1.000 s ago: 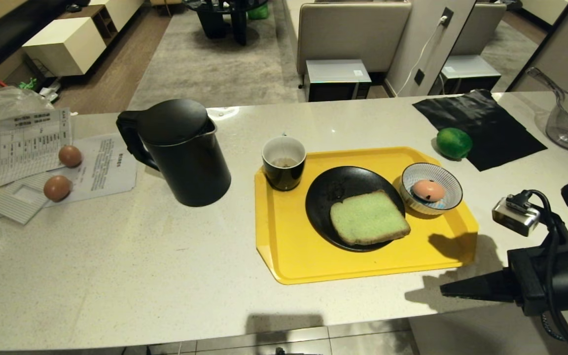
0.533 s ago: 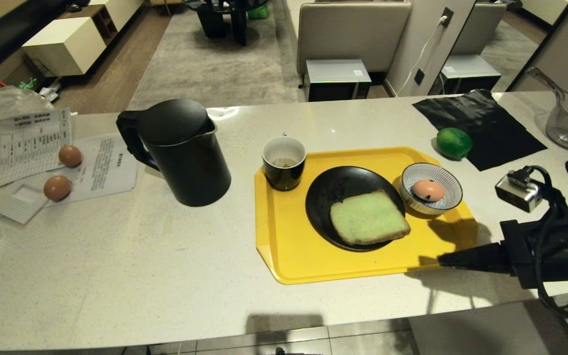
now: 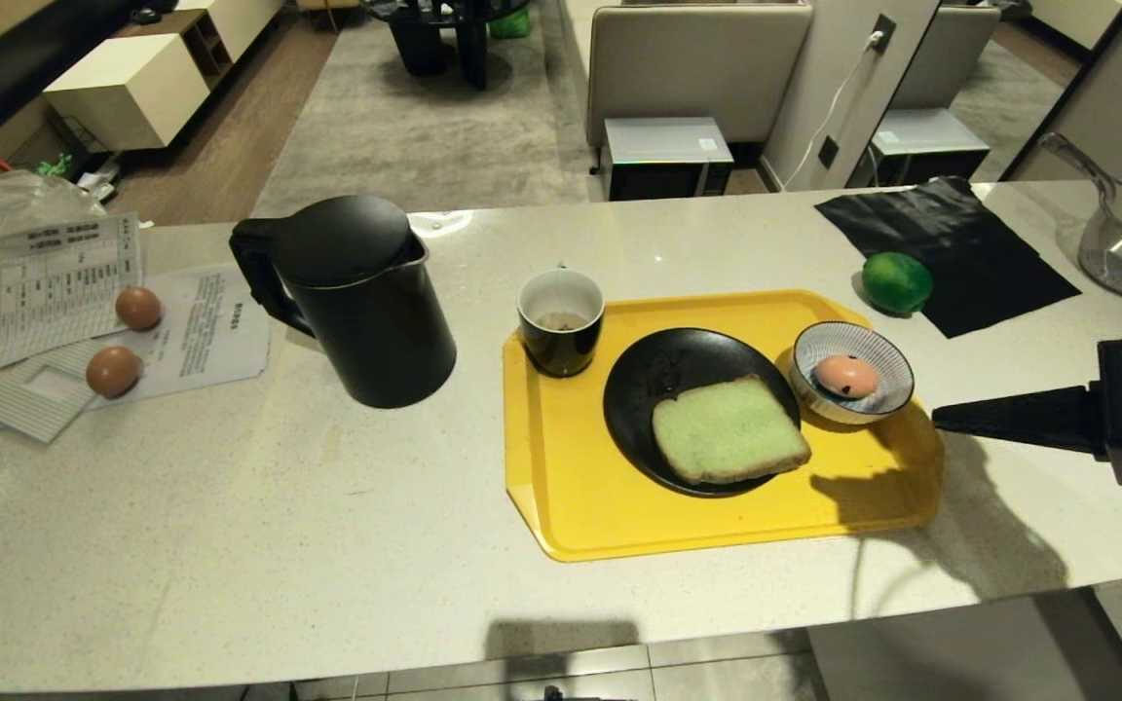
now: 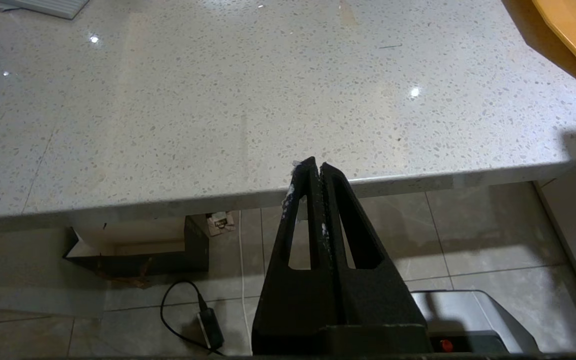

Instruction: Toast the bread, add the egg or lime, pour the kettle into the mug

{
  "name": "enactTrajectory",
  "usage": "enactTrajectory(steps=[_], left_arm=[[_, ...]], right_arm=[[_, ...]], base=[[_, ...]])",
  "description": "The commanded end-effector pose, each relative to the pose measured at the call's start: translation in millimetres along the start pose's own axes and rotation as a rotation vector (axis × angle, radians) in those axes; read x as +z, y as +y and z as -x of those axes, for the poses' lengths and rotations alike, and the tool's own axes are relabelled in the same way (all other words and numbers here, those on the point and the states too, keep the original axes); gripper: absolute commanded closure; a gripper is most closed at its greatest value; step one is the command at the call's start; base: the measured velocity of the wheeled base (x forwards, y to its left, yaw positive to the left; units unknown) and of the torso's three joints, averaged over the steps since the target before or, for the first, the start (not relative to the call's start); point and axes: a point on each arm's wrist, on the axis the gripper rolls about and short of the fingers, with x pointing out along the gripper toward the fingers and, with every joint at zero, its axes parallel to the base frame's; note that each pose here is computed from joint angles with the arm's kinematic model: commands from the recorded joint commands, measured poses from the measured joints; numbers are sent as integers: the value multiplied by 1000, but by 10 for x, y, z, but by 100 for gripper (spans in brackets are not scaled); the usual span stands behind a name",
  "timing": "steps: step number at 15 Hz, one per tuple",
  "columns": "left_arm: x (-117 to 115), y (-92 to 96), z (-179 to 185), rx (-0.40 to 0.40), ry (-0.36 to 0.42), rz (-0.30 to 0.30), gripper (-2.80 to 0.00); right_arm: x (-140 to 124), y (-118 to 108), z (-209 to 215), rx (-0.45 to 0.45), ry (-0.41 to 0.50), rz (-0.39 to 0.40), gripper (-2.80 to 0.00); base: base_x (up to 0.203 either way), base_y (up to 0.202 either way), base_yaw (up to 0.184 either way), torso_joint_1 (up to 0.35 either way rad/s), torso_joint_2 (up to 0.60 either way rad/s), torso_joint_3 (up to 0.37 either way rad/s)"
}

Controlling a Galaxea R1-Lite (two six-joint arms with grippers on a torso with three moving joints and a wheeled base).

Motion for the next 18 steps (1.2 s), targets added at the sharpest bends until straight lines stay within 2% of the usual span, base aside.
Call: enactTrajectory(steps=[1,3,6,9,18], left_arm=[[0,0,1,1,-1,0,0],[0,0,1,1,-1,0,0],[0,0,1,1,-1,0,0],[0,0,1,1,-1,0,0],[0,0,1,1,-1,0,0]], right_arm=[[-186,58,208,-20,-46,22,0],[-344,42,312,-72,-77,64,0],[-405,12,387,-152,-120,106,0],[-393,-38,376,-306,-153,153,0],[-374,-44,412,-332,-170,202,0]], base=[[0,0,0,0,0,0],[0,0,0,0,0,0],[0,0,0,0,0,0],[0,0,0,0,0,0],[0,0,0,0,0,0]])
